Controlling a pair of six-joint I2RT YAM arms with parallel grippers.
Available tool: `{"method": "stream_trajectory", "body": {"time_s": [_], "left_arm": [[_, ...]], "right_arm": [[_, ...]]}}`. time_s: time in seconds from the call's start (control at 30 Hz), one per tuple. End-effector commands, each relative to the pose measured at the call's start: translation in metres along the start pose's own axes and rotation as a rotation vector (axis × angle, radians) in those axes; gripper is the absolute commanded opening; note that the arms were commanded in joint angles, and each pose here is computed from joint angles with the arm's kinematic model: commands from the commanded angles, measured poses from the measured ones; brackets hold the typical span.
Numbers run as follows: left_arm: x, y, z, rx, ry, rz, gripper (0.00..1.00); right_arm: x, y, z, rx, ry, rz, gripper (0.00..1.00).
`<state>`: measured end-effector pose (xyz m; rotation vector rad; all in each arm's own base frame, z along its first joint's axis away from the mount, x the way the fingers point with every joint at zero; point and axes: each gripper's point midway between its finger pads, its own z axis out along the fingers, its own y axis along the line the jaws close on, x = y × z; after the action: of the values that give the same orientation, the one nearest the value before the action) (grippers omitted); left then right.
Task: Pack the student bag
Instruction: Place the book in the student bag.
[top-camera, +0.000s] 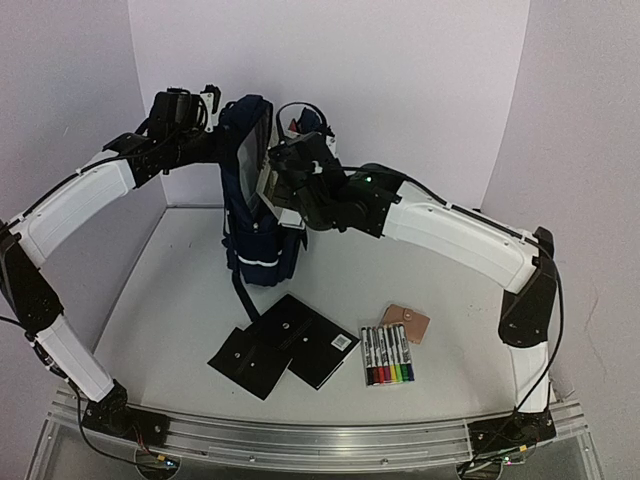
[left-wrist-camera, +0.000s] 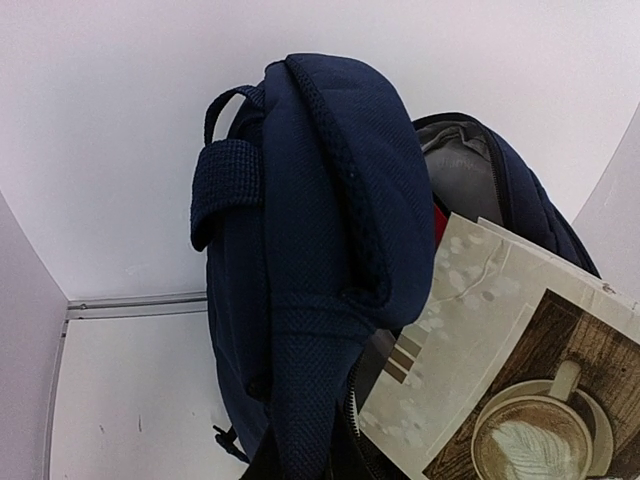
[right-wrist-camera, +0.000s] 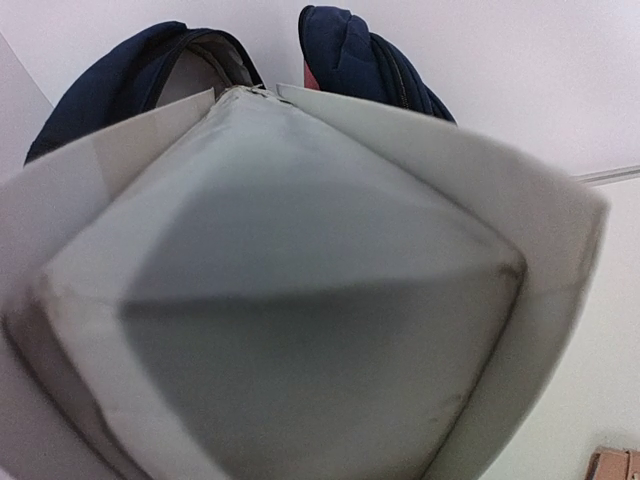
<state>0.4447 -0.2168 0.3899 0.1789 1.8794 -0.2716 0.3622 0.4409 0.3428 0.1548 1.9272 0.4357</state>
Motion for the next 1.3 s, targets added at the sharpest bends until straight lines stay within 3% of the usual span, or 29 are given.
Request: {"method": "stream_trajectory", "body": {"time_s": [0.0,0.53,0.73,0.87,1.1,1.27], "left_arm": [[-0.04,0.013,-0.03,-0.046,-0.144,-0.034,0.0],[-0.035,-0.02,-0.049,0.185,-0.178,-0.004,0.0],[-0.025,-0.023,-0.051,0.275,-0.132,-0.061,0.0],[-0.017,0.005,-0.045,0.201,-0.102,-0.129,0.0],[-0.019,0.085,-0.057,-0.18,-0.138,-0.161,0.0],[-0.025,0.087,-0.062,-0.182,-0.152,-0.15,0.0]], "right_arm": [[0.017,-0.033,0.016,0.18,-0.012,-0.152,0.26],[0.062,-0.036,0.066,0.243,0.024,-0.229,0.24],[0.084,-0.032,0.092,0.238,0.031,-0.252,0.24],[0.087,-0.048,0.102,0.279,0.034,-0.271,0.24],[0.044,-0.086,0.08,0.383,-0.023,-0.276,0.24],[0.041,-0.094,0.078,0.402,-0.025,-0.286,0.24]]}}
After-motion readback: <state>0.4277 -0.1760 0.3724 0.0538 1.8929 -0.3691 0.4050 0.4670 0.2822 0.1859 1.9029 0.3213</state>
